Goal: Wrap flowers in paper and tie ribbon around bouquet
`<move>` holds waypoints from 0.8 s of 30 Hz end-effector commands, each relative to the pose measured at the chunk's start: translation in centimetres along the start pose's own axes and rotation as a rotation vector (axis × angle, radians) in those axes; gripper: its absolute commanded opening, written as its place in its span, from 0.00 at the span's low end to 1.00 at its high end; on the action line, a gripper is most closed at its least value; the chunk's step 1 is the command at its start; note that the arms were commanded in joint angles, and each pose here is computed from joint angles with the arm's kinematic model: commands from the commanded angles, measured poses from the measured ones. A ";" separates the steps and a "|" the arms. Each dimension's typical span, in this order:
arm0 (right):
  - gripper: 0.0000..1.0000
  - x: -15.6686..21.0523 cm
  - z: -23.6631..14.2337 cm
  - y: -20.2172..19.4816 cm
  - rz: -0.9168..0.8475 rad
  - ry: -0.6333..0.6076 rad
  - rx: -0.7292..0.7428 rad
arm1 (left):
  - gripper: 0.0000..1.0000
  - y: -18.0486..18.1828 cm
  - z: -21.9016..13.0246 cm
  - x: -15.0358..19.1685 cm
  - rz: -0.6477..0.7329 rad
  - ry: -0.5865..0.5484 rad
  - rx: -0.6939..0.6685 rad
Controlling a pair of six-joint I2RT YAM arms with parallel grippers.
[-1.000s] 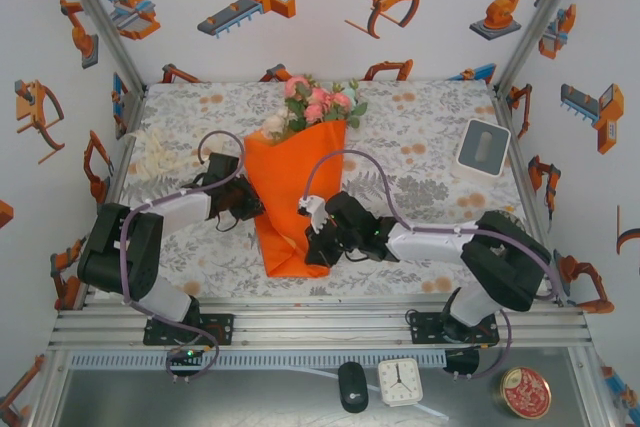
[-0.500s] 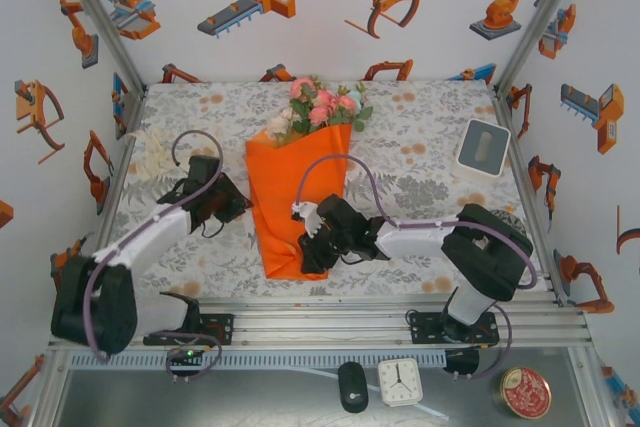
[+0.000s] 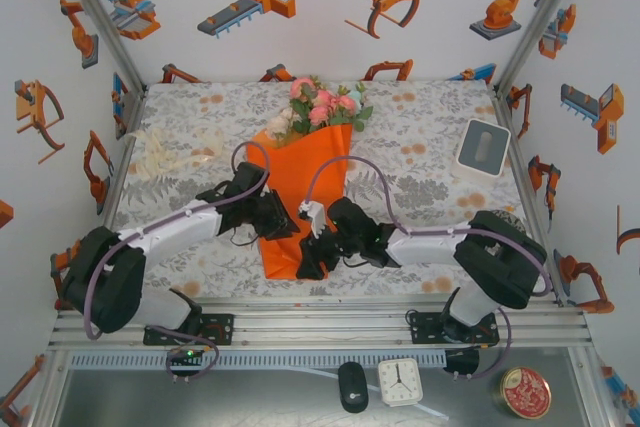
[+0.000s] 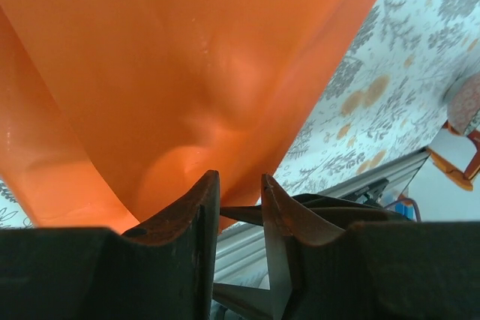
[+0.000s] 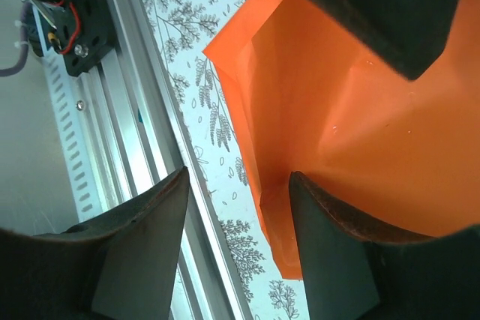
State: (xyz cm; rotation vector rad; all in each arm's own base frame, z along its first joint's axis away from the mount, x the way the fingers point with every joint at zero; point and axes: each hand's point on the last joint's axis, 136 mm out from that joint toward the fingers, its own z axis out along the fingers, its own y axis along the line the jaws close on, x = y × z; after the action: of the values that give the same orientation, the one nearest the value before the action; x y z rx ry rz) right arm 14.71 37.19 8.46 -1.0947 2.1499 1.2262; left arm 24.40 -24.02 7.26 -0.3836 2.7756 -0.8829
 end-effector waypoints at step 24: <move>0.49 -4.6 -5.7 -15.2 0.514 -0.365 0.300 | 0.27 7.5 2.2 5.8 -0.008 0.170 -0.139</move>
State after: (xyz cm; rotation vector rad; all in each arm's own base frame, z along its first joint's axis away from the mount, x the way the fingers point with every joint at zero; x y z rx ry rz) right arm 26.86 30.31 5.74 -0.2607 2.3498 1.1385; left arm 19.72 -22.30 1.91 -0.3331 2.9463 -0.8299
